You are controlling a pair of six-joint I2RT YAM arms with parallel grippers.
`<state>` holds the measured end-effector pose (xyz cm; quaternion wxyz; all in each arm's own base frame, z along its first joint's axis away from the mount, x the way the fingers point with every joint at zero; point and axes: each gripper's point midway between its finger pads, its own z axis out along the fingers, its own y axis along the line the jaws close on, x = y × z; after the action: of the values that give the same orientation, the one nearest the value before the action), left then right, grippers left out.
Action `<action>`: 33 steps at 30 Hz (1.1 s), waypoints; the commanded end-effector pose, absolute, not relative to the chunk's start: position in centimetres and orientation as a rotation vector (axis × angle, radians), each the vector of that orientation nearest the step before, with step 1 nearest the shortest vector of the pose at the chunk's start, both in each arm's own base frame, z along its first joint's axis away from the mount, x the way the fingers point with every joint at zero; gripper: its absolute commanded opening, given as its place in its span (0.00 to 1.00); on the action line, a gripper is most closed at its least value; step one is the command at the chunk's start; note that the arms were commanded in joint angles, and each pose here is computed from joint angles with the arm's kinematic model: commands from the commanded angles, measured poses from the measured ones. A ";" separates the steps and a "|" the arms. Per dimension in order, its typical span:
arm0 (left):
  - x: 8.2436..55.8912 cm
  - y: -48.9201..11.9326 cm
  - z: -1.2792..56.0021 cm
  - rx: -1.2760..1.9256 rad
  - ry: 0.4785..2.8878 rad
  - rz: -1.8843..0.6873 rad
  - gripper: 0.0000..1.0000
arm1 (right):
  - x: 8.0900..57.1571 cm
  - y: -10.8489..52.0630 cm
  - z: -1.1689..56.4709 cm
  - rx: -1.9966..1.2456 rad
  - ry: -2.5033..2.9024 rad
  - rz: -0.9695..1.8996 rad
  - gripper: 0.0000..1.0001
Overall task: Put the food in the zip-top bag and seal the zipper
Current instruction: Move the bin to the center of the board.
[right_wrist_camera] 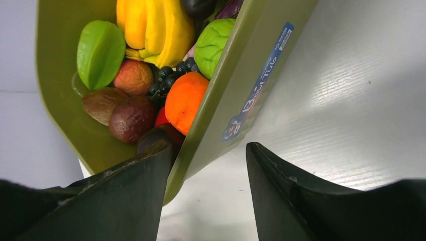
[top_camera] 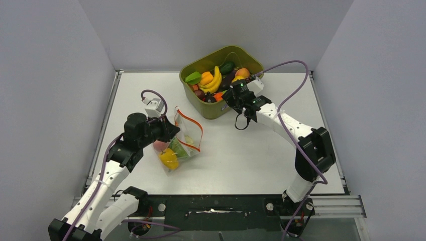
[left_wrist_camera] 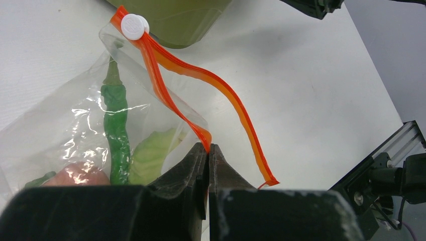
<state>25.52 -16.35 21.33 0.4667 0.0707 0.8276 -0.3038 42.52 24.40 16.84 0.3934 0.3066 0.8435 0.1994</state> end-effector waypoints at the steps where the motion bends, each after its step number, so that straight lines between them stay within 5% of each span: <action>1: 26.0 -16.6 23.9 0.220 1.923 -0.754 0.00 | 44.3 25.5 18.8 0.708 2.108 0.543 0.55; 13: 25.9 -16.3 23.8 0.215 1.924 -0.733 0.00 | 43.3 23.9 15.6 0.439 2.252 0.385 0.34; 33: 26.0 -16.3 23.6 0.220 1.934 -0.729 0.00 | 39.1 13.7 14.9 0.010 2.380 0.102 0.28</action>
<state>25.47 -16.14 21.62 0.4756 0.0783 0.8239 -0.2981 42.15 16.94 16.11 0.4030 0.1065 0.9040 0.0956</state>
